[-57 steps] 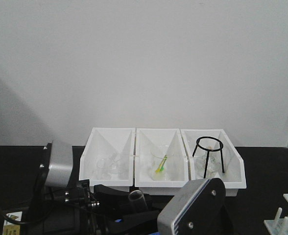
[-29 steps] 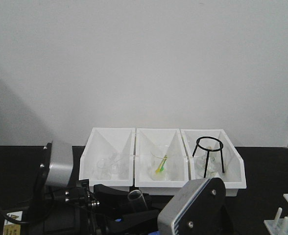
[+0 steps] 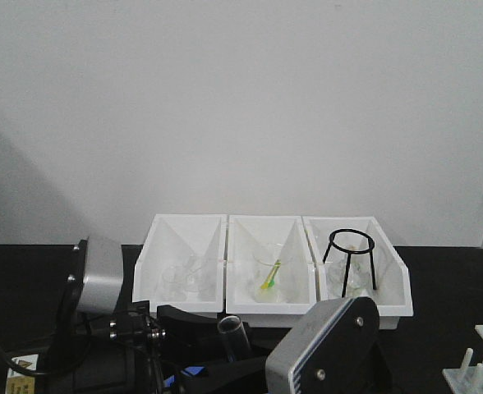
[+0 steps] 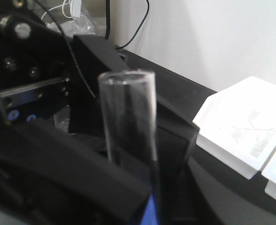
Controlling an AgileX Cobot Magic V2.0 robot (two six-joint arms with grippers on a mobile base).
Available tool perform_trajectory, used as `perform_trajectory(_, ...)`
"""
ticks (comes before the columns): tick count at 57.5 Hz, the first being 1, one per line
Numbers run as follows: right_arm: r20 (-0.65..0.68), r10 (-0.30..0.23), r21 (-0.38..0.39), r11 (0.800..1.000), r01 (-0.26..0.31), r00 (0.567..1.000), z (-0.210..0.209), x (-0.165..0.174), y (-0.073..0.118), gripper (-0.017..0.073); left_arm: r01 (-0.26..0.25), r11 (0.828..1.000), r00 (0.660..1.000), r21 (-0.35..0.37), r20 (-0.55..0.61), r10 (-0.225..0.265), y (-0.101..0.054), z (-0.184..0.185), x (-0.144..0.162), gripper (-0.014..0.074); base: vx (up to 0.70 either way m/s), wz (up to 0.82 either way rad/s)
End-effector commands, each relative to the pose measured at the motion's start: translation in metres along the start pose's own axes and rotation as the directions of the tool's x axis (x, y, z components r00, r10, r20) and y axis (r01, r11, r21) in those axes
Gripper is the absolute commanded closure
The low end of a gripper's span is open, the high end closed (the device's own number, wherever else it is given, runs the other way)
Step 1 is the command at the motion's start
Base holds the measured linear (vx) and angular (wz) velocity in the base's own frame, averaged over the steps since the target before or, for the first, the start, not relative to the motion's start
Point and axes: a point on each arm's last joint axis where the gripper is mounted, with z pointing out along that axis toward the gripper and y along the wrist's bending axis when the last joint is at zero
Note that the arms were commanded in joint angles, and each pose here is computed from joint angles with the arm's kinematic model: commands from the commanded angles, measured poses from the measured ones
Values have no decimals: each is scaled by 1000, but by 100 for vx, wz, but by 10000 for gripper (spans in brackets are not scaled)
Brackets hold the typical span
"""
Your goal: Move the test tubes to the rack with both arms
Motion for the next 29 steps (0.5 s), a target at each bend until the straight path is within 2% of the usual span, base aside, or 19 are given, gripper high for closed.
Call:
perform_trajectory(1,150,-4,3,1000,3,989,-5,-25,-1,570,-17,1000,995,9,100,16,-10,-6,-26,135,0,0)
perform_trajectory(18,148,-2,3,1000,2,989,-5,-25,-1,570,-78,992,986,-96,139,91,-12,-15,-48,136,0,0)
perform_trajectory(29,147,-2,3,1000,1,989,-5,-25,-1,570,-121,982,973,-147,180,147,-21,-28,-64,138,0,0)
